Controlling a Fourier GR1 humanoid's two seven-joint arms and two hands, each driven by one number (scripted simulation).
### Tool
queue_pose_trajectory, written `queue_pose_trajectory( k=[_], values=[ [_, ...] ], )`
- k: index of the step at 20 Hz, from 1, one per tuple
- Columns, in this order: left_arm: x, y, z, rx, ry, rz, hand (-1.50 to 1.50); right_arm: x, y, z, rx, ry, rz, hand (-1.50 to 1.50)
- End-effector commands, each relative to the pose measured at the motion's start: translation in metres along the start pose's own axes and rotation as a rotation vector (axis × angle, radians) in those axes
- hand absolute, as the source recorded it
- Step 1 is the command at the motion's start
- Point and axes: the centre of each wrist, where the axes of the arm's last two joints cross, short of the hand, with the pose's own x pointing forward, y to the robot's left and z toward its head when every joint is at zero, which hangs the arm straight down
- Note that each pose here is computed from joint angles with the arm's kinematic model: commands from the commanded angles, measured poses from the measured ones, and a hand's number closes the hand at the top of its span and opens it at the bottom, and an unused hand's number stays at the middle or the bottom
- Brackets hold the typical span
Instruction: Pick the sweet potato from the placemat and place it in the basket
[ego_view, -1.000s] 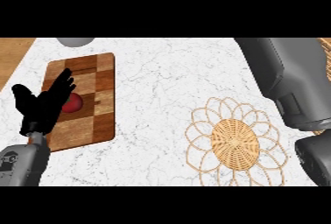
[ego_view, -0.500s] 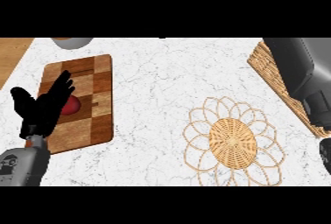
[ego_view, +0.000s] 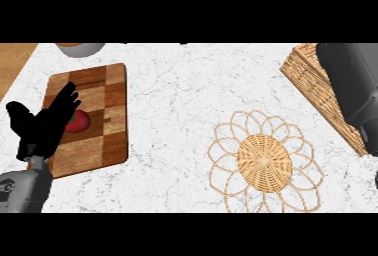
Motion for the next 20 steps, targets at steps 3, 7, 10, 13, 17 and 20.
queue_pose_trajectory(
  k=[3,7,10,13,17,20],
  values=[
    [0.007,0.000,0.006,-0.012,-0.013,-0.001,0.00,-0.039,0.017,-0.007,-0.041,0.026,-0.055,1.50],
    [0.002,-0.009,0.011,0.018,-0.008,0.001,0.00,-0.076,0.020,-0.025,-0.123,0.201,-0.078,-1.50],
    [-0.013,-0.005,0.004,0.004,0.017,0.000,0.00,-0.084,0.023,-0.029,-0.123,0.155,-0.034,-1.50],
    [-0.001,0.002,0.006,-0.010,-0.005,-0.004,0.00,-0.079,0.021,-0.028,-0.103,0.112,-0.081,-1.50],
    [-0.019,0.006,-0.003,0.004,0.003,0.006,0.00,-0.075,0.013,-0.029,-0.138,0.073,-0.190,-1.50],
    [-0.001,0.007,-0.001,-0.011,0.024,0.007,0.00,-0.078,0.002,-0.047,-0.242,0.192,-0.284,-1.50]
  ],
)
